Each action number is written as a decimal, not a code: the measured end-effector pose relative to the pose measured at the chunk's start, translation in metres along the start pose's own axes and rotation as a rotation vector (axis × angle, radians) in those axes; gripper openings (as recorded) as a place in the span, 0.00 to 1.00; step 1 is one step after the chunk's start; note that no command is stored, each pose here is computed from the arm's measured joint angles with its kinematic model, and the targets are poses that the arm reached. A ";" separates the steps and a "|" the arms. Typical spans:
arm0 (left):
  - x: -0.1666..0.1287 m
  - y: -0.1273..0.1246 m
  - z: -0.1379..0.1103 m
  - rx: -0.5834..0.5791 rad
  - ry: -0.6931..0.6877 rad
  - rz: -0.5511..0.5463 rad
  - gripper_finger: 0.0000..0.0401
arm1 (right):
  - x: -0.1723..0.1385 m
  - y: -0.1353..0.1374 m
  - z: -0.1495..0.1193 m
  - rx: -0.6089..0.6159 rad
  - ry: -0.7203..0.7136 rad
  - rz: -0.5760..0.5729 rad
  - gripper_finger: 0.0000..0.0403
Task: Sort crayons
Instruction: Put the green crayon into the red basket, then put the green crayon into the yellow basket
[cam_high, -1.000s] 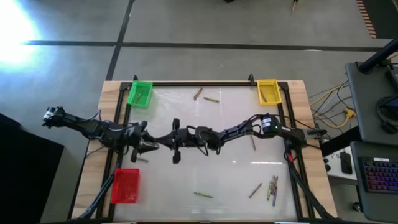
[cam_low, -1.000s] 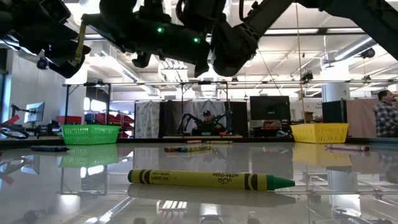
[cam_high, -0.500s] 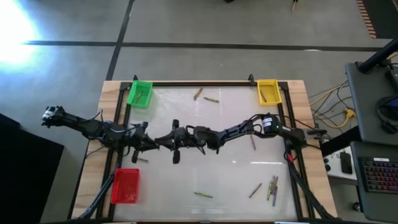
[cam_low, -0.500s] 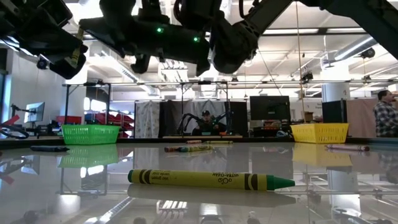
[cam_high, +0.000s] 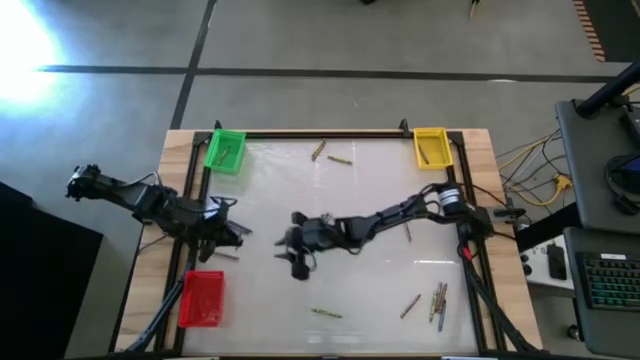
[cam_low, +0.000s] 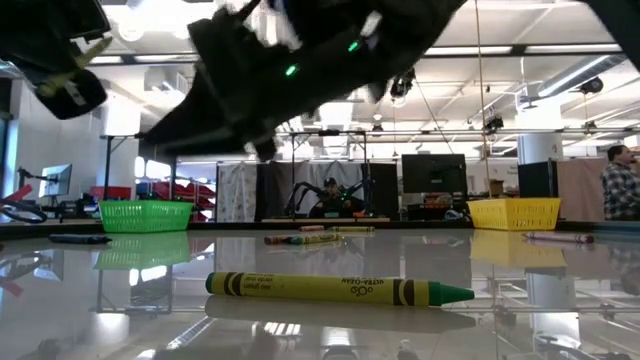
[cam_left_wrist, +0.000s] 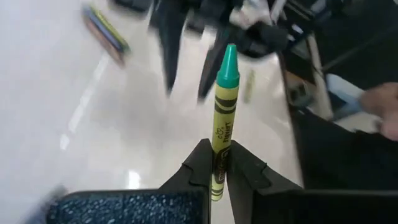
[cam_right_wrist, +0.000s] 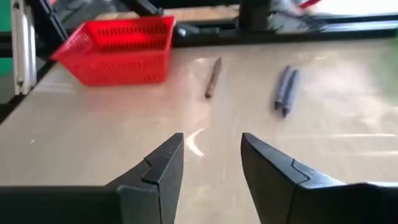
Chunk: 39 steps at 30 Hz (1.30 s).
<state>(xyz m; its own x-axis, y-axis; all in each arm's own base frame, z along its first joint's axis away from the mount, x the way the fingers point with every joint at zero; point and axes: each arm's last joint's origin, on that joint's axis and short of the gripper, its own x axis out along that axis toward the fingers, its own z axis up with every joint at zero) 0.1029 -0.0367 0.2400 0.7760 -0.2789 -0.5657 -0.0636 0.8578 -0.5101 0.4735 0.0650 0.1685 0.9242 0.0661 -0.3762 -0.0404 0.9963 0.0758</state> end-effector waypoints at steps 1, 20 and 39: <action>-0.001 -0.003 0.001 -0.020 0.027 -0.010 0.01 | -0.008 0.004 0.000 -0.004 -0.004 -0.039 0.38; 0.033 -0.055 -0.062 -0.322 0.704 0.058 0.04 | -0.112 -0.005 -0.005 0.114 -0.063 -0.248 0.38; 0.056 -0.052 -0.085 -0.296 0.853 0.242 0.32 | -0.146 0.020 -0.014 0.075 0.051 -0.412 0.32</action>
<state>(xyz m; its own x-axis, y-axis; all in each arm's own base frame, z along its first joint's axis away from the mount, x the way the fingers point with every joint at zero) 0.0962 -0.1336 0.1791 0.0055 -0.4302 -0.9027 -0.4112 0.8219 -0.3942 0.3321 0.0757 0.2119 0.8372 -0.3329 -0.4339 0.3585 0.9332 -0.0244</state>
